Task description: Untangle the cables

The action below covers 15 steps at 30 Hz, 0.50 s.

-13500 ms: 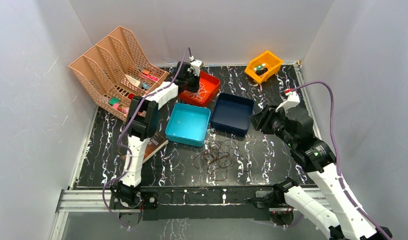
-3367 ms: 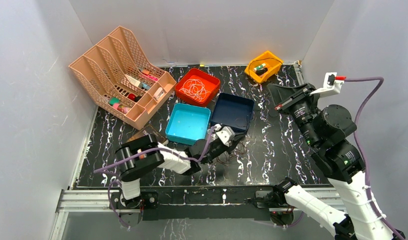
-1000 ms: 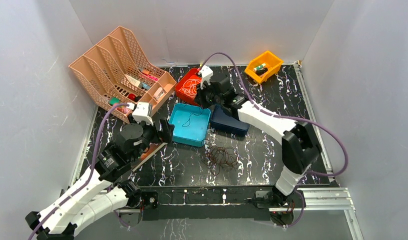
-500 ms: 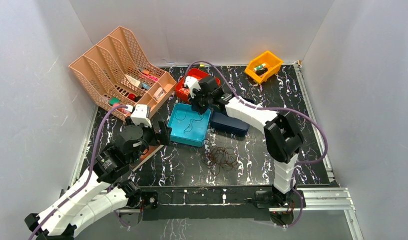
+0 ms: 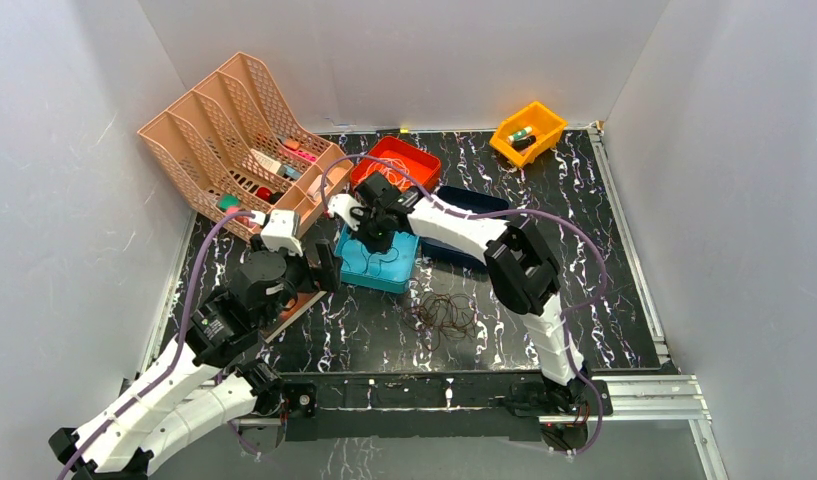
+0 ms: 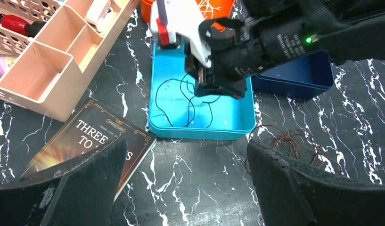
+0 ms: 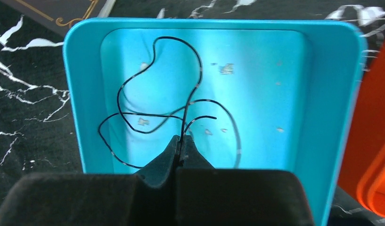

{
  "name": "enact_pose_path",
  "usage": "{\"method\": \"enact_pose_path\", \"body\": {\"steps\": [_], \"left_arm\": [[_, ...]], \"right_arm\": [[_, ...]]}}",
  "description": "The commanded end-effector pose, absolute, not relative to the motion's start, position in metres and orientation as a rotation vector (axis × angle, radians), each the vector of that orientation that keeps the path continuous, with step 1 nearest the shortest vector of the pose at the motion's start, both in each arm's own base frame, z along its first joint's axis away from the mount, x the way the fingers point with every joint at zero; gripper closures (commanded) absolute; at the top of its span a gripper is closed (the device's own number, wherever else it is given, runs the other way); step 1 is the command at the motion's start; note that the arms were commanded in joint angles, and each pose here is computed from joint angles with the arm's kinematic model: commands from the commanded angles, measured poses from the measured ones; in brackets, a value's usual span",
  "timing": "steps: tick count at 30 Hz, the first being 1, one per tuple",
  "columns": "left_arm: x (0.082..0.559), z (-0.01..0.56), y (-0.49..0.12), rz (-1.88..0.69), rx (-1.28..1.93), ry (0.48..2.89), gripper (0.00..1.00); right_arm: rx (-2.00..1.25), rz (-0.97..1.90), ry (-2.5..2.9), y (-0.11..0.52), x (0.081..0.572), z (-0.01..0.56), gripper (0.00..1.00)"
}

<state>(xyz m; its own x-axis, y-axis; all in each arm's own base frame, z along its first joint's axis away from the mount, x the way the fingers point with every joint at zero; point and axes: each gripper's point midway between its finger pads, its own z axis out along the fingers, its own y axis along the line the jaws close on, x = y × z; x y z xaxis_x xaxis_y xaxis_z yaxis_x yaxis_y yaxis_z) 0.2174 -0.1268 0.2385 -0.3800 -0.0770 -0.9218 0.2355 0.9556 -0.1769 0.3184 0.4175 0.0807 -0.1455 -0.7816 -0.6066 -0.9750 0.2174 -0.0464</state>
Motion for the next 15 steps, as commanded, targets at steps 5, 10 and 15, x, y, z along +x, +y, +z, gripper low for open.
{"method": "enact_pose_path", "body": {"steps": [5,10,15], "left_arm": [[0.214,0.248,-0.12,-0.341,0.084,1.916,0.02],[0.212,0.246,-0.118,-0.347,0.065,1.915,0.02],[0.212,0.246,-0.117,-0.345,0.052,1.916,0.02]], "right_arm": [[-1.693,0.712,1.882,0.447,0.295,0.094,1.0],[-1.632,0.709,1.889,0.448,0.299,0.093,0.85],[-1.516,0.636,1.917,0.436,0.316,0.098,0.61]]}}
